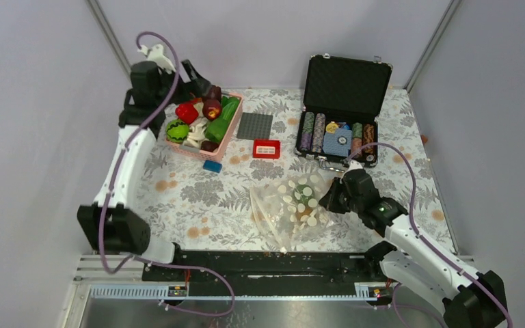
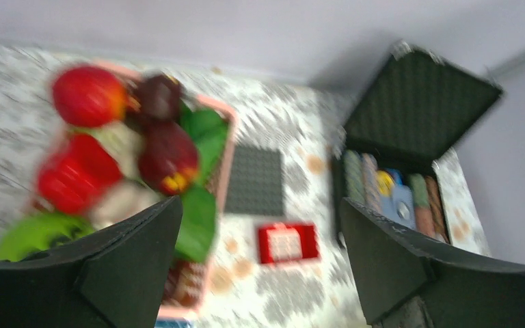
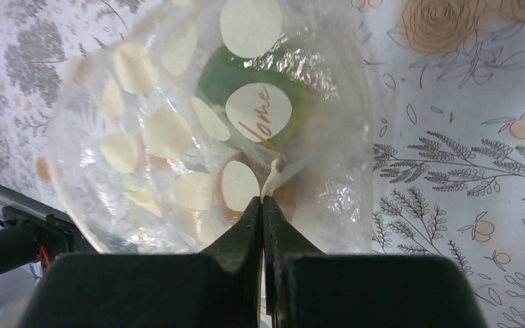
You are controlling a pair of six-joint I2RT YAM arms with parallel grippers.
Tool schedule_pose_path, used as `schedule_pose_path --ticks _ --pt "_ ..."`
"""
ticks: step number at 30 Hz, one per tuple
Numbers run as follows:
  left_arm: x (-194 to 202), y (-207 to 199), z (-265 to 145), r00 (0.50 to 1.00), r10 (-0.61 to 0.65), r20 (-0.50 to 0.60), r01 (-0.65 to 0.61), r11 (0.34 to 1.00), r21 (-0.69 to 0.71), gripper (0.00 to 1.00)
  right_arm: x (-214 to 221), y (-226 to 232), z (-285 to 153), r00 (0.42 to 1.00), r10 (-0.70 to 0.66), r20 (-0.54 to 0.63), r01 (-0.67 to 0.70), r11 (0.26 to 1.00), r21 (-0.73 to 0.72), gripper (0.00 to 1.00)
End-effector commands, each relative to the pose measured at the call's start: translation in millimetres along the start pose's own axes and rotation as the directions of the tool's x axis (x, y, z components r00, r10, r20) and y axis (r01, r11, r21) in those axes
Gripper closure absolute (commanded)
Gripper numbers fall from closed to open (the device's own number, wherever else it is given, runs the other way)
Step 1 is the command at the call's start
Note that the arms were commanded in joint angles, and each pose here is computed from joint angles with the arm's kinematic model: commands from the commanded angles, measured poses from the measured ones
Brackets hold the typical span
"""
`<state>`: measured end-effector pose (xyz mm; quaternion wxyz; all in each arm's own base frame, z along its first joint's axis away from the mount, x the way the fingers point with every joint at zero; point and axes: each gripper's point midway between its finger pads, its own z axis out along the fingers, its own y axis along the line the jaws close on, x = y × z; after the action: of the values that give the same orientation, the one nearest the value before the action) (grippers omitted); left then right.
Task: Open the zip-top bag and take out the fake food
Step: Pick up the fake fruit from the zipper food storage bag.
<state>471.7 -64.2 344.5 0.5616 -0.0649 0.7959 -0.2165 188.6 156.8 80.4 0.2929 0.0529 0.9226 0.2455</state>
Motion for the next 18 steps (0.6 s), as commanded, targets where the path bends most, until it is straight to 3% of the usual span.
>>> schedule_pose_path --ticks 1,12,18 --pt "56.2 -35.8 -42.8 0.992 -0.115 -0.058 0.115 0.993 0.002 0.17 -19.2 12.5 -15.7 0.997 -0.048 0.053 0.049 0.999 -0.017 1.0" --pt "173.4 -41.8 -140.7 0.958 -0.23 -0.173 0.241 0.969 0.045 0.32 -27.9 30.9 -29.7 0.997 -0.041 0.06 0.045 0.996 -0.076 1.0" --pt "215.0 -42.5 -153.3 0.93 -0.243 -0.274 0.268 0.962 0.054 0.34 -41.0 40.4 -41.7 0.996 -0.04 0.085 0.047 0.996 -0.081 1.0"
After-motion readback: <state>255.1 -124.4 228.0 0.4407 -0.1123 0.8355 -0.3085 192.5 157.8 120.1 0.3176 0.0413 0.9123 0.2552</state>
